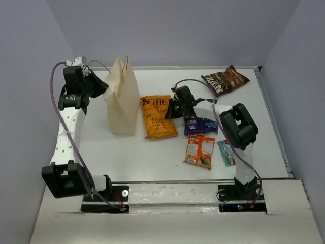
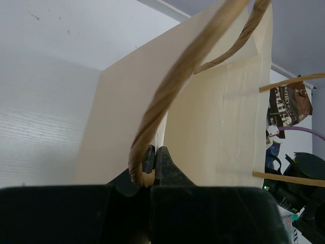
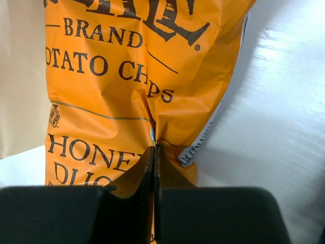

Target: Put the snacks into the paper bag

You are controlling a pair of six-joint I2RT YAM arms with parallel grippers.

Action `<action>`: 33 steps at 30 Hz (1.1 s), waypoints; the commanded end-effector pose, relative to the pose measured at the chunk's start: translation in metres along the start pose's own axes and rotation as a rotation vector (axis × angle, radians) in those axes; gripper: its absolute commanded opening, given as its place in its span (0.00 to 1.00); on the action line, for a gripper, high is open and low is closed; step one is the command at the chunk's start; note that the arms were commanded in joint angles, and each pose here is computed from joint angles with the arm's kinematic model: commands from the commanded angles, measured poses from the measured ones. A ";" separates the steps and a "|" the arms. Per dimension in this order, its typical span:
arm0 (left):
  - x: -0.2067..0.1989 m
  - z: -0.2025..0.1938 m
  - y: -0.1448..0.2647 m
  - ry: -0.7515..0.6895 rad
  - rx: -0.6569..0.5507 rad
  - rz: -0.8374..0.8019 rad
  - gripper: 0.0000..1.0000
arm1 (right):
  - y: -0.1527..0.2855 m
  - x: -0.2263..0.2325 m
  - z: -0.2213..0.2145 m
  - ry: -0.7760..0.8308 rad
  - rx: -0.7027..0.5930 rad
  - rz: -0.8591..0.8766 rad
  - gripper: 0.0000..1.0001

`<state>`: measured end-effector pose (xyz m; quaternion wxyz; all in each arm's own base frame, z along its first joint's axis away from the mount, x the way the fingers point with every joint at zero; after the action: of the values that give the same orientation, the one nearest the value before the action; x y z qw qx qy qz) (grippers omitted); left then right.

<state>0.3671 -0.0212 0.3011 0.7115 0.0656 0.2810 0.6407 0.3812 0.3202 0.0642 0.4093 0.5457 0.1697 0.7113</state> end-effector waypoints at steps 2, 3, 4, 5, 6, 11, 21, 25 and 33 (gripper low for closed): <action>-0.006 0.011 0.014 -0.019 -0.057 -0.014 0.00 | 0.021 0.024 -0.010 0.012 0.053 0.062 0.01; -0.006 0.011 0.014 -0.023 -0.059 -0.011 0.00 | 0.026 0.031 -0.007 0.011 0.044 0.078 0.01; -0.006 0.013 0.015 -0.026 -0.063 -0.010 0.00 | 0.031 0.037 -0.003 0.005 0.029 0.094 0.01; -0.006 0.013 0.015 -0.030 -0.063 -0.008 0.00 | 0.037 0.044 0.001 0.008 0.012 0.109 0.01; -0.005 0.014 0.016 -0.040 -0.067 -0.003 0.00 | 0.051 0.059 0.011 0.023 -0.037 0.148 0.01; -0.005 0.011 0.014 -0.065 -0.062 -0.002 0.00 | 0.115 0.119 0.048 0.046 -0.238 0.322 0.01; -0.012 0.014 0.010 -0.054 -0.078 -0.028 0.00 | 0.272 0.238 0.183 0.101 -0.904 0.479 0.01; -0.018 0.018 0.006 -0.049 -0.086 -0.040 0.00 | 0.317 0.284 0.230 0.087 -1.145 0.581 0.01; -0.024 0.027 0.001 -0.054 -0.108 -0.034 0.00 | 0.370 0.369 0.232 0.014 -1.514 0.971 0.01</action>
<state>0.3704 -0.0327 0.3085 0.7228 0.0633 0.2536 0.6397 0.4606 0.3221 0.5973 0.3670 0.1814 -0.4785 0.7768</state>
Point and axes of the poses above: each gripper's point midway between its finger pads, its own y axis back along the fingers, its own x axis along the line the jaws close on, z = x × y, the point moved 3 cm from there along y, back along the fingers, and after that the axes turned 14 degrees about -y, right-handed, at the moved point
